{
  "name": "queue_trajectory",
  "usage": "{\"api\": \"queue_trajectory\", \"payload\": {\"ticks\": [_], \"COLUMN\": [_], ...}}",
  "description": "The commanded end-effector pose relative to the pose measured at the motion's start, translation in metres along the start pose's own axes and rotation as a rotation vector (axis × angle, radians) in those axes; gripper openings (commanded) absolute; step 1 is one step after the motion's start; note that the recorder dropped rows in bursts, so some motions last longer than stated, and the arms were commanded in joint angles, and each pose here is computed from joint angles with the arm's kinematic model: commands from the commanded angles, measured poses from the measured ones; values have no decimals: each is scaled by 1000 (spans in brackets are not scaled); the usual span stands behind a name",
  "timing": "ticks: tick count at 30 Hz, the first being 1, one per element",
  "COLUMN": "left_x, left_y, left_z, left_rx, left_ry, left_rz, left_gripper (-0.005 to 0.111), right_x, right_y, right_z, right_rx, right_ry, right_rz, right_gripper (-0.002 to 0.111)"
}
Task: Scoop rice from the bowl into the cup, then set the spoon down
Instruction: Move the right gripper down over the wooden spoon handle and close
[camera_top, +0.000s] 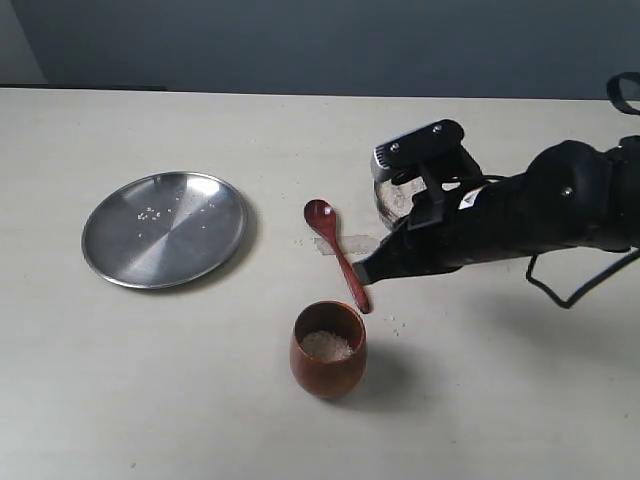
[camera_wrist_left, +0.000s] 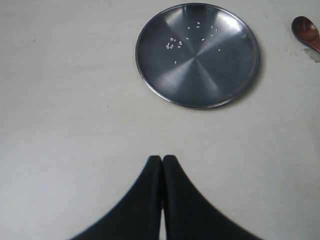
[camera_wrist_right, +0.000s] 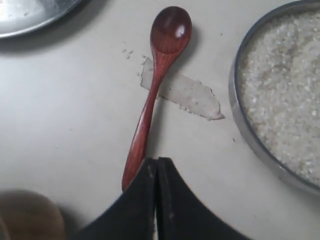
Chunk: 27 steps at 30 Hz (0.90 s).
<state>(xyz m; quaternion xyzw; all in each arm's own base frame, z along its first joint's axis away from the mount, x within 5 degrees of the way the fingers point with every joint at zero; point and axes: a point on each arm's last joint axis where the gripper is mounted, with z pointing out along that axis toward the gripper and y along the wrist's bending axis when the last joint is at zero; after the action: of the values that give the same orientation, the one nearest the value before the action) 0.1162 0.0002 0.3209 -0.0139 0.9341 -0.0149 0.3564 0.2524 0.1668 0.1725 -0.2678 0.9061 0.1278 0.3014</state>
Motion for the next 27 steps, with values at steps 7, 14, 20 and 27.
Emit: {"api": "queue_trajectory", "payload": {"ticks": [7,14,20,27], "left_x": [-2,-2,-2,-2], "left_y": [0,0,0,0], "left_z": [-1,-1,-1,-1], "left_rx": [-3,-3,-3,-3], "left_ry": [-11,-11,-11,-11], "left_rz": [0,0,0,0], "left_gripper": [0,0,0,0], "right_x": [-7,5,7,-2], "right_y": [-4,-8,-8,9], "right_z": [38,58,62,62], "right_rx": [18,37,41,7], "right_ry": [32,75,81,62], "right_rz": [28,40,50,9], "right_gripper": [0,28,28,28]}}
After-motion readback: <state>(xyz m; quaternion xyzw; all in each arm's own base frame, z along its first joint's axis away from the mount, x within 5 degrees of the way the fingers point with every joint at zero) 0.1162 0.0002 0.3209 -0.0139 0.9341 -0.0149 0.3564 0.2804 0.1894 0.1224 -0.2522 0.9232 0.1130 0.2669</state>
